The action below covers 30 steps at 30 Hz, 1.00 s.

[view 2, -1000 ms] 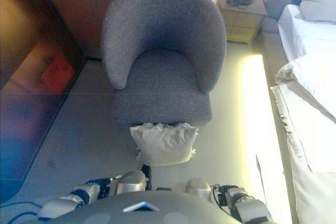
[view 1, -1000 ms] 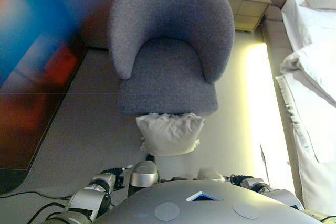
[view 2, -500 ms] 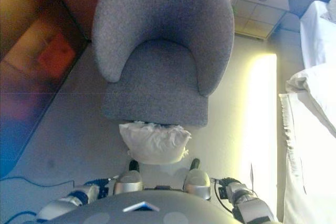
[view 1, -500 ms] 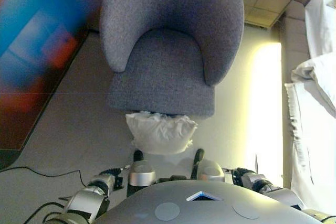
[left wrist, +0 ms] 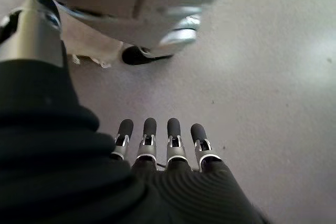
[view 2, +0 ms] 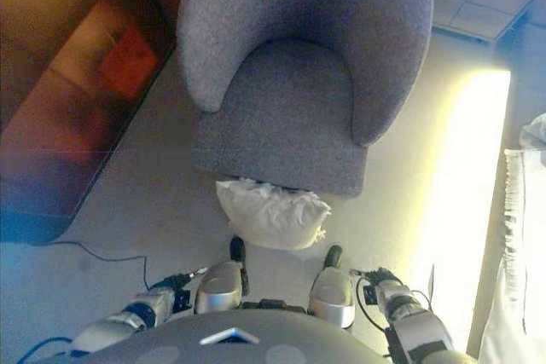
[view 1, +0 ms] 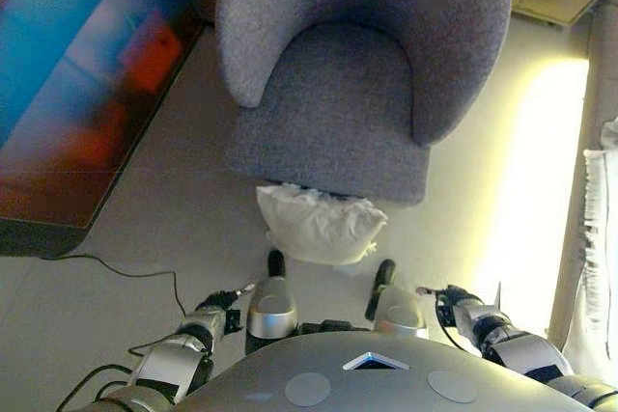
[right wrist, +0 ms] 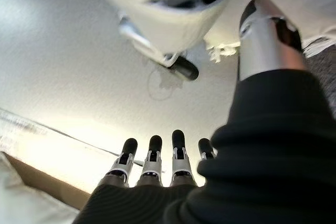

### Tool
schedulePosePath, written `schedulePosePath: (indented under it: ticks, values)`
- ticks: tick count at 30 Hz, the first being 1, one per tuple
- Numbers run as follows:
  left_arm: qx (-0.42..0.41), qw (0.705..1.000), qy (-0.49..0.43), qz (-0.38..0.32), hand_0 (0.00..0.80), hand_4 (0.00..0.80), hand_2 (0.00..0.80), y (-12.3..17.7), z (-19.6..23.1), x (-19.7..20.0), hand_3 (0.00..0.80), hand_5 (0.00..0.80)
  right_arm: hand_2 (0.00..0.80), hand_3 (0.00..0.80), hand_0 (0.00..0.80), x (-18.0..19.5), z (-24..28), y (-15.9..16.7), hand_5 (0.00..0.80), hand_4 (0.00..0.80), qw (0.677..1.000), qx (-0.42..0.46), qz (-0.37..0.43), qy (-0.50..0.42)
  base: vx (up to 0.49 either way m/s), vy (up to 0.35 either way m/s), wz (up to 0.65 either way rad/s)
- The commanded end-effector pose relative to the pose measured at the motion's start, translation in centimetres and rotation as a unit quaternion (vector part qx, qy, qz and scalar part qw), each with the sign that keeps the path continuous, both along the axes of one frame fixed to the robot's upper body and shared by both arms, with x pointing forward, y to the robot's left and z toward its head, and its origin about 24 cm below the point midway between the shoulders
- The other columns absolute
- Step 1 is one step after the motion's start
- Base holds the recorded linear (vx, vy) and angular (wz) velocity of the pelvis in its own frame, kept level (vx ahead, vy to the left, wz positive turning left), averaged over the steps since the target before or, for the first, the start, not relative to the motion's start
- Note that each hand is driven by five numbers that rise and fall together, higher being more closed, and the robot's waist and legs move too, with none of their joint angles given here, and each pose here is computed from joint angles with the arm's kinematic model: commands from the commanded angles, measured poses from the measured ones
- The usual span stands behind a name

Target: Pick up the cushion and take it to the sofa

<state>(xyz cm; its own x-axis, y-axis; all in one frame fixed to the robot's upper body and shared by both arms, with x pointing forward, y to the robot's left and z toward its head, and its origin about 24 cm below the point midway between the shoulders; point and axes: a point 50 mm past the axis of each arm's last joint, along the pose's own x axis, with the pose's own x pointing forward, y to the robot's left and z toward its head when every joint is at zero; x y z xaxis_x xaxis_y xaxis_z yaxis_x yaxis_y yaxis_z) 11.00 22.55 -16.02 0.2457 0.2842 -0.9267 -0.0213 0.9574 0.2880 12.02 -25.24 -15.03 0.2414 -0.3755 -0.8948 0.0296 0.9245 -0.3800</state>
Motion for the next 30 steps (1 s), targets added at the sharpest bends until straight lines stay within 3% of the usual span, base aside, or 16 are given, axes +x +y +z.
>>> schedulePosePath:
  ticks: [1,7,16,22,30]
  values:
    - [0.032,0.998,-0.041,-0.029,0.000,0.000,0.000,0.4,1.2,3.5,0.000,0.000,0.000,0.000,0.000,2.9,1.3,-1.0,0.000,0.000,0.997,-0.022,-0.051,-0.057,-0.093,0.124,0.15]
    - [0.056,0.993,-0.103,-0.004,0.000,0.000,0.000,1.4,2.8,6.8,0.000,0.000,0.000,0.000,0.000,5.4,2.2,-0.6,0.000,0.000,0.994,-0.026,-0.015,-0.103,-0.089,0.043,-0.21]
    - [0.064,0.977,-0.203,0.005,0.000,0.000,0.000,0.2,5.1,11.3,0.000,0.000,0.000,0.000,0.000,9.8,5.1,-1.4,0.000,0.000,0.974,-0.062,-0.041,-0.212,-0.042,-0.072,-0.02]
    - [0.064,0.950,-0.301,0.053,0.000,0.000,0.000,-0.4,8.4,15.7,0.000,0.000,0.000,0.000,0.000,15.3,9.6,-1.5,0.000,0.000,0.943,-0.111,-0.036,-0.313,-0.082,0.022,-0.03]
    - [0.072,0.916,-0.385,0.090,0.000,0.000,0.000,-0.9,11.6,18.6,0.000,0.000,0.000,0.000,0.000,18.9,14.4,-2.1,0.000,0.000,0.895,-0.153,-0.036,-0.418,-0.013,0.099,0.01]
